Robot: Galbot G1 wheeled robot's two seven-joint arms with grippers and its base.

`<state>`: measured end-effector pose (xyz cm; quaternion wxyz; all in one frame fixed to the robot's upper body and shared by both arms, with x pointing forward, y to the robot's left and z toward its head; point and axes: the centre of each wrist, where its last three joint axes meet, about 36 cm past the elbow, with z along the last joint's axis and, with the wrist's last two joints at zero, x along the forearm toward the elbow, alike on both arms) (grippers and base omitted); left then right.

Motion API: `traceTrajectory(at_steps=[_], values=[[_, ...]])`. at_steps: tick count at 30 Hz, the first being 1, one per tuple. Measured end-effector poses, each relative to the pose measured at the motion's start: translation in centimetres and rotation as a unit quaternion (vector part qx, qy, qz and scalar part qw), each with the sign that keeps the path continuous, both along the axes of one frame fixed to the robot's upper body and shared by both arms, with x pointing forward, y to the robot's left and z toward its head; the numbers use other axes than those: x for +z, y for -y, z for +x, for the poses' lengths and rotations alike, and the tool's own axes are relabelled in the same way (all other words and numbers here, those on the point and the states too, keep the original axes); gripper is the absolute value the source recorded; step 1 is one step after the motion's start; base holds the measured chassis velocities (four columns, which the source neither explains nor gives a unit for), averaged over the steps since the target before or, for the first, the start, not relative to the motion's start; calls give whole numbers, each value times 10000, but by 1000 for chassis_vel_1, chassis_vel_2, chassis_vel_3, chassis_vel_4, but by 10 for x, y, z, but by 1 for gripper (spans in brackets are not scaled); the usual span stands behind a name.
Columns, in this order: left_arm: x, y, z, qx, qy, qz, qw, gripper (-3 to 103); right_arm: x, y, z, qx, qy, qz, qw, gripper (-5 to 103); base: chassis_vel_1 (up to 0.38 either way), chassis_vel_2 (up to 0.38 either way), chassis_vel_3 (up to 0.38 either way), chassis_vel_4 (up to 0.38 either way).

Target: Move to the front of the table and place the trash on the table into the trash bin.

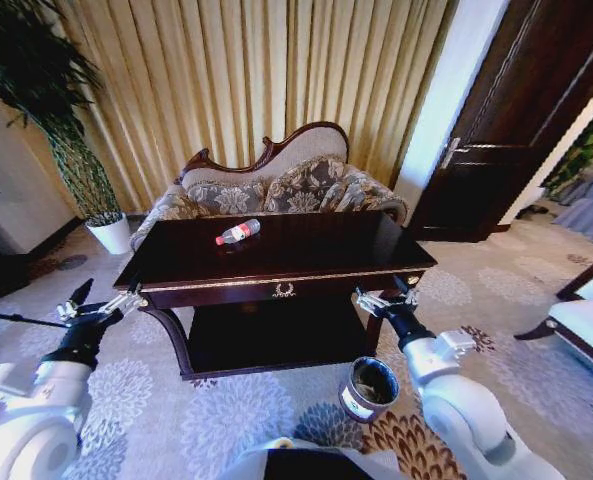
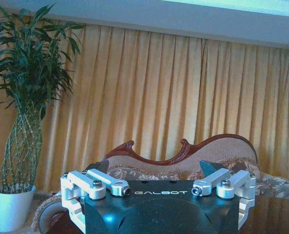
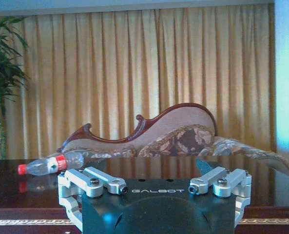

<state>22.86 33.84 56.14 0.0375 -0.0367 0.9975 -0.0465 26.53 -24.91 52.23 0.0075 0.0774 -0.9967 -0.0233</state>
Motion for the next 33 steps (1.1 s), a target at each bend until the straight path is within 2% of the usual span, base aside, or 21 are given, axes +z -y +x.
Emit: traceTrajectory(at_steps=[8, 27, 33], values=[[1, 0, 1, -7, -27, 24, 10000, 100, 0, -3, -2, 94, -54, 14, 9999, 100, -26, 23, 17, -39], [1, -1, 1, -17, -75, 74, 9999, 100, -4, -5, -1, 61, -166, 47, 9998, 100, -142, 151, 147, -149], [7, -7, 14, -46, 11, 154, 9999, 100, -10, -5, 0, -121, -255, 83, 9996, 100, 28, -25, -29, 32]])
